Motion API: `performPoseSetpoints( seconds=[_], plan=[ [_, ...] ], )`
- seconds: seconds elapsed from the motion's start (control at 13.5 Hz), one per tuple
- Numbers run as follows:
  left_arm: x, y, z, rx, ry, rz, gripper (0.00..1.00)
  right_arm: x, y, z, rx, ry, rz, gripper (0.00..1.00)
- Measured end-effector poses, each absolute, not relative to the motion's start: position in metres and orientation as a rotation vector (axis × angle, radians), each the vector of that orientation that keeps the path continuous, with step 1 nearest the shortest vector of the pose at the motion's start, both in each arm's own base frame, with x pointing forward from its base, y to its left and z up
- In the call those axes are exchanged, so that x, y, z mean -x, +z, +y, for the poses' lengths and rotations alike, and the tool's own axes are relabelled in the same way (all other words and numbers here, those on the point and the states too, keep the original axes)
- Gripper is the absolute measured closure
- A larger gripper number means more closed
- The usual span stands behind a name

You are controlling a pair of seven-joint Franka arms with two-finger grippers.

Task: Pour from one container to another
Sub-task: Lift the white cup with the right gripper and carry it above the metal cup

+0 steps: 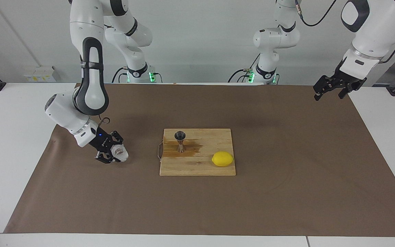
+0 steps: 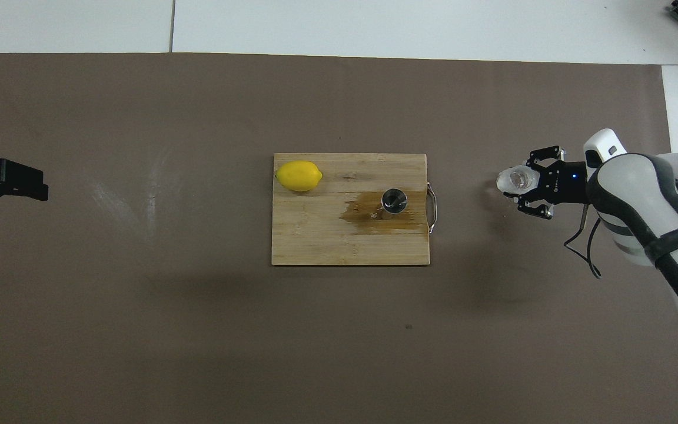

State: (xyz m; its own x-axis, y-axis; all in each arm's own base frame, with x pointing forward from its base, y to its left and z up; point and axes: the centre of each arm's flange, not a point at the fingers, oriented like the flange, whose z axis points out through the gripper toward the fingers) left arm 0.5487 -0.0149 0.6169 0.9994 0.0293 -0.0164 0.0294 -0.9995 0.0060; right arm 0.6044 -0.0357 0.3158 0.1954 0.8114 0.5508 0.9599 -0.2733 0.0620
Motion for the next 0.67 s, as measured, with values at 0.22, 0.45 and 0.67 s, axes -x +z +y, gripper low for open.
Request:
performPoseSetpoints(
  seconds=[0.22,0.45,0.67],
  plan=[
    [-0.549,0.617,-0.017,-3.109,-0.026,0.049,0.0,-0.607,0.356,0.015,2.165,-0.698,-1.724,0.48],
    [-0.549,0.617,-0.018,-3.105,-0.029,0.047,0.0,-0.607,0.396,0.07,2.168,-0.633,-1.766,0.48],
    [-0.549,0.616,-0.018,-3.105,-0.03,0.047,0.0,-0.602,0.411,0.115,2.14,-0.578,-1.835,0.48]
  ],
)
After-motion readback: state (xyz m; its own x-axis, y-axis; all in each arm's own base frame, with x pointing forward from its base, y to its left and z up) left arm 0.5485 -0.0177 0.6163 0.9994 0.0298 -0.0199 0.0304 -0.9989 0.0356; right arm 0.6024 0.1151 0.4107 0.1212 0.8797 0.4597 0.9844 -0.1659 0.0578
